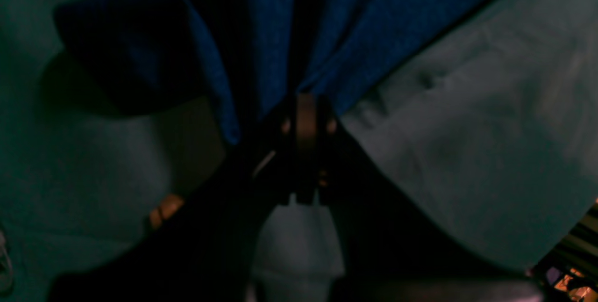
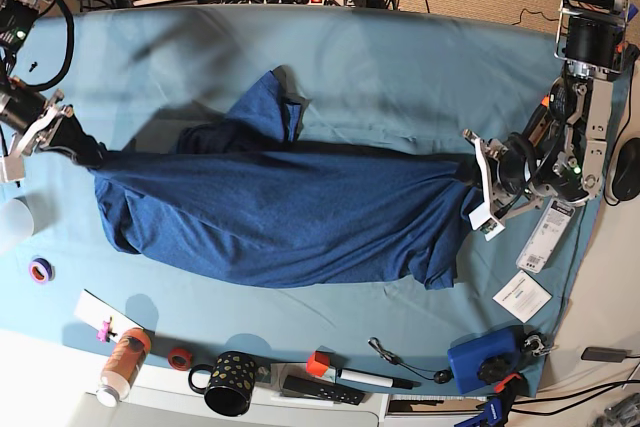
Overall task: Layout the t-shirt on the table in an organized manner, then fold the t-shirt properly
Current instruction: 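Release the shirt with the left gripper and move it to the bunched sleeve, then grasp the bunched sleeve fabric with the left gripper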
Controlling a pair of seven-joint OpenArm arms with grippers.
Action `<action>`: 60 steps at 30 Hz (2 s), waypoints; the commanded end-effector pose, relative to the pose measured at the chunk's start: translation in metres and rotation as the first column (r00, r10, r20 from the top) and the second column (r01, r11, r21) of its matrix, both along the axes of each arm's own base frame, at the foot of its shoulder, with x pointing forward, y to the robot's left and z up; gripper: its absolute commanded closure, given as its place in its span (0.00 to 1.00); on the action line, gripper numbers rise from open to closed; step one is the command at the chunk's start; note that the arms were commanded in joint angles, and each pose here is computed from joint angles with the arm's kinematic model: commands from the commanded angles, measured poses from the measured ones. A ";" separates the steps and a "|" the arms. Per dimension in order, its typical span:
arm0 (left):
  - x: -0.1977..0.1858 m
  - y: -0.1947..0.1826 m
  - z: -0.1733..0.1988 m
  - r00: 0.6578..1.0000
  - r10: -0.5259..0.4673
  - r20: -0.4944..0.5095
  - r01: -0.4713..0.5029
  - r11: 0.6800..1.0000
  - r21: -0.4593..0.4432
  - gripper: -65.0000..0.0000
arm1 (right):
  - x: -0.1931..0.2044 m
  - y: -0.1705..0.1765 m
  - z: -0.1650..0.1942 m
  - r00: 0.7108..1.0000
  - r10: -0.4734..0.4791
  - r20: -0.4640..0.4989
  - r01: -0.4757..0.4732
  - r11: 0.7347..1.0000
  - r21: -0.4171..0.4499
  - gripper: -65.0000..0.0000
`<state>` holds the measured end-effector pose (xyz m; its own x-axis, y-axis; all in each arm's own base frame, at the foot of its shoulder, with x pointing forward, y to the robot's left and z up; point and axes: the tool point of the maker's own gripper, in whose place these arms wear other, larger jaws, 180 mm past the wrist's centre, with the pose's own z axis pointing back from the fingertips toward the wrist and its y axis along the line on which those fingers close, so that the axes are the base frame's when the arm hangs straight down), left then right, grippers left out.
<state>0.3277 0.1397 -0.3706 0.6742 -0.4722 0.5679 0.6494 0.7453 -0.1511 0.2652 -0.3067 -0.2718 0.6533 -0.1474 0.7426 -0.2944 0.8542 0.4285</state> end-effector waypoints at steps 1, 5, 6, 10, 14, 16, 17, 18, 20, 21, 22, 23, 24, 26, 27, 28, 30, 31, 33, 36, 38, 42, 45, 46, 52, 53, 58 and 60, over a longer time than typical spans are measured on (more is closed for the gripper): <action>0.012 0.007 0.014 0.999 0.012 0.044 -0.012 1.000 0.002 1.00 | 0.005 -0.006 0.014 0.999 -0.001 0.039 0.002 1.000 -0.027 1.00; 0.013 0.011 0.014 0.999 0.036 0.038 -0.036 0.999 0.004 1.00 | 0.002 -0.012 0.005 1.000 -0.013 0.004 0.014 0.997 -0.069 1.00; 0.013 0.011 0.015 0.999 0.039 0.038 -0.039 0.999 0.005 1.00 | 0.002 -0.013 0.004 1.000 -0.016 -0.003 0.016 0.997 -0.080 1.00; 0.012 0.008 0.016 0.999 0.029 0.038 -0.029 1.000 -0.011 1.00 | 0.000 -0.018 -0.002 0.999 -0.027 -0.027 0.024 0.993 -0.115 1.00; 0.011 0.003 0.018 0.999 0.029 0.033 -0.027 0.999 -0.044 0.42 | 0.000 -0.018 -0.002 0.999 -0.027 -0.027 0.024 0.993 -0.114 1.00; 0.011 0.002 0.020 0.999 0.028 0.033 -0.026 0.998 -0.056 0.40 | 0.000 -0.018 -0.002 0.999 -0.027 -0.027 0.024 0.993 -0.114 1.00; 0.011 0.000 0.021 0.999 0.026 0.031 -0.024 0.997 -0.070 0.40 | 0.000 -0.018 -0.002 0.999 -0.027 -0.027 0.024 0.993 -0.114 1.00; 0.010 -0.004 0.023 0.999 0.018 0.031 -0.015 0.996 -0.092 0.40 | 0.000 -0.018 -0.002 0.999 -0.027 -0.027 0.024 0.993 -0.114 1.00; 0.005 -0.018 0.031 0.998 -0.037 0.040 0.044 0.985 -0.168 0.40 | 0.000 -0.018 -0.002 0.999 -0.027 -0.027 0.024 0.993 -0.113 1.00; 0.001 -0.028 0.037 0.996 -0.073 0.042 0.081 0.972 -0.222 0.40 | 0.000 -0.018 -0.002 0.999 -0.027 -0.027 0.024 0.993 -0.113 1.00; -0.006 -0.040 0.045 0.992 -0.119 0.045 0.127 0.951 -0.283 0.40 | 0.000 -0.018 -0.002 0.999 -0.027 -0.026 0.024 0.993 -0.113 1.00; -0.014 -0.052 0.052 0.984 -0.171 0.049 0.178 0.923 -0.341 0.40 | 0.000 -0.018 -0.002 0.999 -0.027 -0.027 0.024 0.993 -0.113 1.00; -0.022 -0.064 0.057 0.978 -0.204 0.040 0.203 0.894 -0.398 0.41 | 0.000 -0.018 -0.002 0.999 -0.027 -0.026 0.024 0.993 -0.113 1.00; -0.038 -0.087 0.066 0.969 -0.248 0.019 0.223 0.834 -0.505 0.41 | 0.000 -0.018 -0.002 0.999 -0.027 -0.026 0.024 0.993 -0.113 1.00; -0.044 -0.097 0.068 0.966 -0.259 0.015 0.225 0.809 -0.543 0.41 | 0.000 -0.018 -0.002 0.999 -0.027 -0.027 0.024 0.993 -0.113 1.00; -0.049 -0.106 0.067 0.964 -0.265 0.013 0.225 0.793 -0.567 0.41 | 0.000 -0.018 -0.002 0.999 -0.027 -0.027 0.024 0.993 -0.113 1.00; -0.059 -0.124 0.064 0.962 -0.273 0.003 0.219 0.764 -0.607 0.41 | 0.000 -0.018 -0.002 0.999 -0.027 -0.027 0.024 0.993 -0.114 1.00; -0.062 -0.132 0.062 0.961 -0.276 -0.002 0.216 0.756 -0.618 0.41 | 0.000 -0.018 -0.002 0.999 -0.027 -0.027 0.024 0.993 -0.113 1.00; -0.066 -0.146 0.056 0.960 -0.278 -0.008 0.214 0.756 -0.618 0.41 | 0.000 -0.018 -0.002 0.999 -0.027 -0.026 0.024 0.993 -0.113 1.00; -0.067 -0.158 0.044 0.960 -0.280 -0.014 0.222 0.791 -0.570 0.41 | 0.000 -0.018 -0.002 0.999 -0.027 -0.027 0.024 0.993 -0.113 1.00; -0.065 -0.163 0.036 0.961 -0.276 -0.014 0.227 0.816 -0.532 0.41 | 0.000 -0.018 -0.002 0.999 -0.027 -0.027 0.024 0.993 -0.113 1.00; -0.061 -0.170 0.030 0.965 -0.262 0.006 0.231 0.839 -0.493 0.41 | 0.000 -0.018 -0.002 0.999 -0.027 -0.027 0.024 0.993 -0.114 1.00; -0.064 -0.177 0.021 0.962 -0.273 -0.004 0.241 0.857 -0.456 0.41 | 0.000 -0.018 -0.002 0.999 -0.027 -0.026 0.024 0.993 -0.113 1.00; -0.067 -0.181 0.018 0.958 -0.286 -0.006 0.254 0.860 -0.442 0.41 | 0.000 -0.018 -0.002 0.999 -0.027 -0.027 0.024 0.993 -0.113 1.00; -0.082 -0.208 -0.002 0.945 -0.326 -0.012 0.301 0.887 -0.350 0.41 | 0.000 -0.018 -0.002 0.999 -0.027 -0.027 0.024 0.993 -0.114 1.00; -0.082 -0.211 -0.005 0.947 -0.321 -0.006 0.301 0.894 -0.332 0.41 | 0.000 -0.018 -0.002 0.999 -0.027 -0.027 0.024 0.993 -0.114 1.00; -0.085 -0.222 -0.012 0.946 -0.325 -0.012 0.309 0.911 -0.273 0.41 | 0.000 -0.018 -0.002 0.999 -0.027 -0.027 0.024 0.993 -0.114 1.00; -0.087 -0.231 -0.010 0.946 -0.322 -0.019 0.304 0.909 -0.284 0.41 | 0.000 -0.018 -0.002 0.999 -0.027 -0.027 0.024 0.993 -0.114 1.00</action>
<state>0.2379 -0.0888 -0.3840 0.5663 -0.4899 0.6628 0.8184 0.4297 -0.3816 0.2567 -0.3201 -0.2921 0.7112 -0.0933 0.6968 -0.2377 0.9009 0.3633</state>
